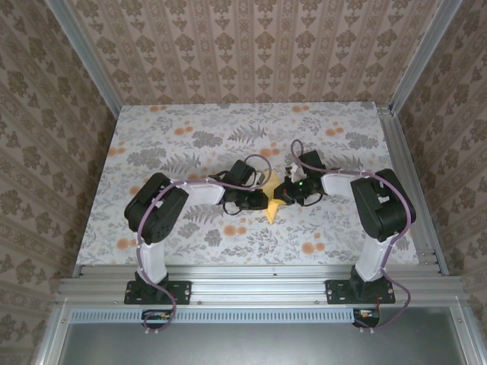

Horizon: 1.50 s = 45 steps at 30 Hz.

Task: Fold a paper plane with a square sheet of paper (pick it up from the middle)
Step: Third fold the triangle at the center of the table.

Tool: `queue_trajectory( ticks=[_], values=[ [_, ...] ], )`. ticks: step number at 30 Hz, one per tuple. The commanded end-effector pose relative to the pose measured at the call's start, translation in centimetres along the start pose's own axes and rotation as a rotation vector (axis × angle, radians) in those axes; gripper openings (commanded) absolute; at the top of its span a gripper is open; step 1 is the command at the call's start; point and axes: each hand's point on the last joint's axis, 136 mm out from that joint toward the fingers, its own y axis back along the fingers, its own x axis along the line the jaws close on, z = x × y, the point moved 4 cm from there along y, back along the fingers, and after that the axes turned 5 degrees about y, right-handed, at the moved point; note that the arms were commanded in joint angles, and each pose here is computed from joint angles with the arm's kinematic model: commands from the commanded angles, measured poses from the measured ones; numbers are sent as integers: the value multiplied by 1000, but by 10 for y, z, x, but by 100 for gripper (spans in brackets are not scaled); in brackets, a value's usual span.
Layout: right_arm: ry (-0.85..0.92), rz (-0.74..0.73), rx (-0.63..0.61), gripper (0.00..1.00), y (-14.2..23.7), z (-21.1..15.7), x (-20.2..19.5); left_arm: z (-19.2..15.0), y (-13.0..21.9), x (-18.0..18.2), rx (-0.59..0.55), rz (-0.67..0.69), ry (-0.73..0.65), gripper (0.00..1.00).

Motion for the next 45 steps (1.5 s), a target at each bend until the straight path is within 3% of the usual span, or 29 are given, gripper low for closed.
queue_trajectory(
  ticks=[1, 15, 21, 33, 45],
  values=[
    [-3, -46, 9, 3, -6, 3, -4, -4, 5, 4, 9, -5, 32, 20],
    [5, -125, 42, 3, -14, 2, -17, 21, 34, -16, -63, -77, 21, 23],
    [5, -134, 45, 3, -15, 1, -18, 31, 42, -2, -58, 15, -4, 24],
    [11, -133, 42, 3, -11, 1, -14, 45, 16, 15, -17, 39, -6, 25],
    [13, -125, 27, 3, -10, 7, -7, 35, 1, 25, 38, 53, 9, 24]
  ],
)
